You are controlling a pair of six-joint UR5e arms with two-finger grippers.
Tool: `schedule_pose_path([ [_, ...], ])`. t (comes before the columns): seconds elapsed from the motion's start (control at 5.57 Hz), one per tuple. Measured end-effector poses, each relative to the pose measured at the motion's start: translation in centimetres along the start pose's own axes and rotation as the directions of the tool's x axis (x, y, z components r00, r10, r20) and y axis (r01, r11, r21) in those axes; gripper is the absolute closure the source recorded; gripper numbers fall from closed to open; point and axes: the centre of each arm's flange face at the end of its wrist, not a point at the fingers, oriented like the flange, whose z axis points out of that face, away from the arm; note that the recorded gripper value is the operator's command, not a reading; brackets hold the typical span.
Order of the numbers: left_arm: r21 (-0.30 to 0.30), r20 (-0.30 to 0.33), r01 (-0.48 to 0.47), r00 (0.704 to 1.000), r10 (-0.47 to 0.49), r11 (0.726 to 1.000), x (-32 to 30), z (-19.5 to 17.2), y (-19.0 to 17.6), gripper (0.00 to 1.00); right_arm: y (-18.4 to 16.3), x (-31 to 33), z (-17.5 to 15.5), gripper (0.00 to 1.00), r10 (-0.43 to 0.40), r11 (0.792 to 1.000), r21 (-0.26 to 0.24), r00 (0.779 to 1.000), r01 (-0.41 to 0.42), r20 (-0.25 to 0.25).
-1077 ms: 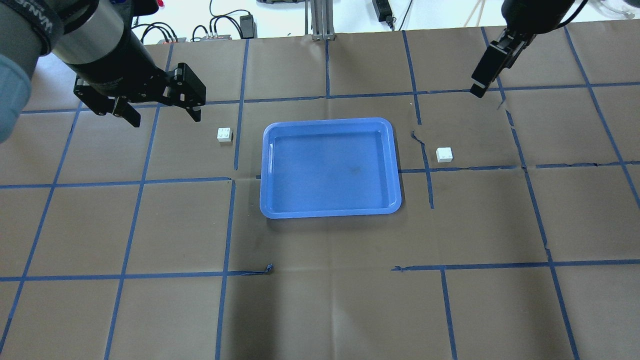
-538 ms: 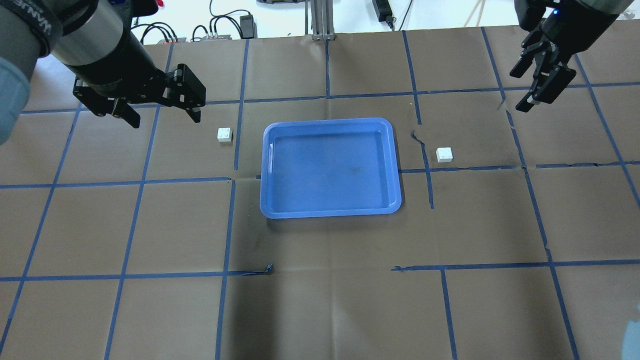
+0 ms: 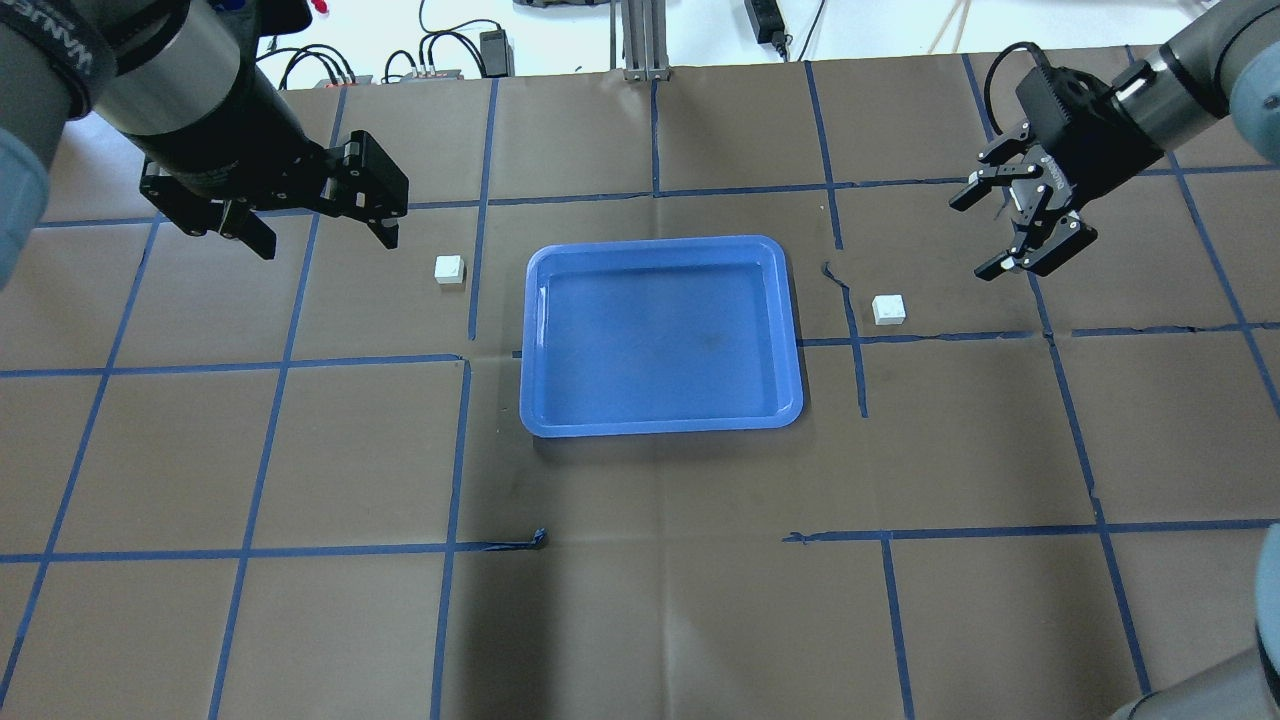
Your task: Assemble white blocks and place on blue tray
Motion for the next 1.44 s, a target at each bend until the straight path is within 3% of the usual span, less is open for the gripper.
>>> schedule_pose_path([
  [0.18,-0.001,0.001,0.000,1.000,0.000,1.000,0.0,0.0,0.0,0.01,2.5,-0.2,3.4,0.00,-0.032,0.999,0.024,0.997,0.034,-0.064],
  [0.36,-0.004,0.002,0.000,1.000,0.000,1.000,0.0,0.1,0.0,0.01,5.0,0.0,6.9,0.00,-0.046,0.998,0.029,0.995,0.049,-0.092],
  [0.54,-0.005,0.003,0.003,1.000,-0.003,1.000,-0.2,0.1,0.0,0.01,6.9,0.1,9.6,0.00,-0.039,0.998,0.042,0.996,0.043,-0.085],
  [0.9,-0.007,0.005,0.008,1.000,-0.008,1.000,-0.5,0.1,-0.1,0.01,7.7,0.3,11.6,0.00,-0.025,0.994,0.107,0.995,0.035,-0.092],
  [1.44,-0.010,0.006,0.008,1.000,-0.008,1.000,-0.5,0.3,-0.1,0.01,8.2,0.4,12.5,0.00,-0.018,0.991,0.127,0.996,0.029,-0.087],
])
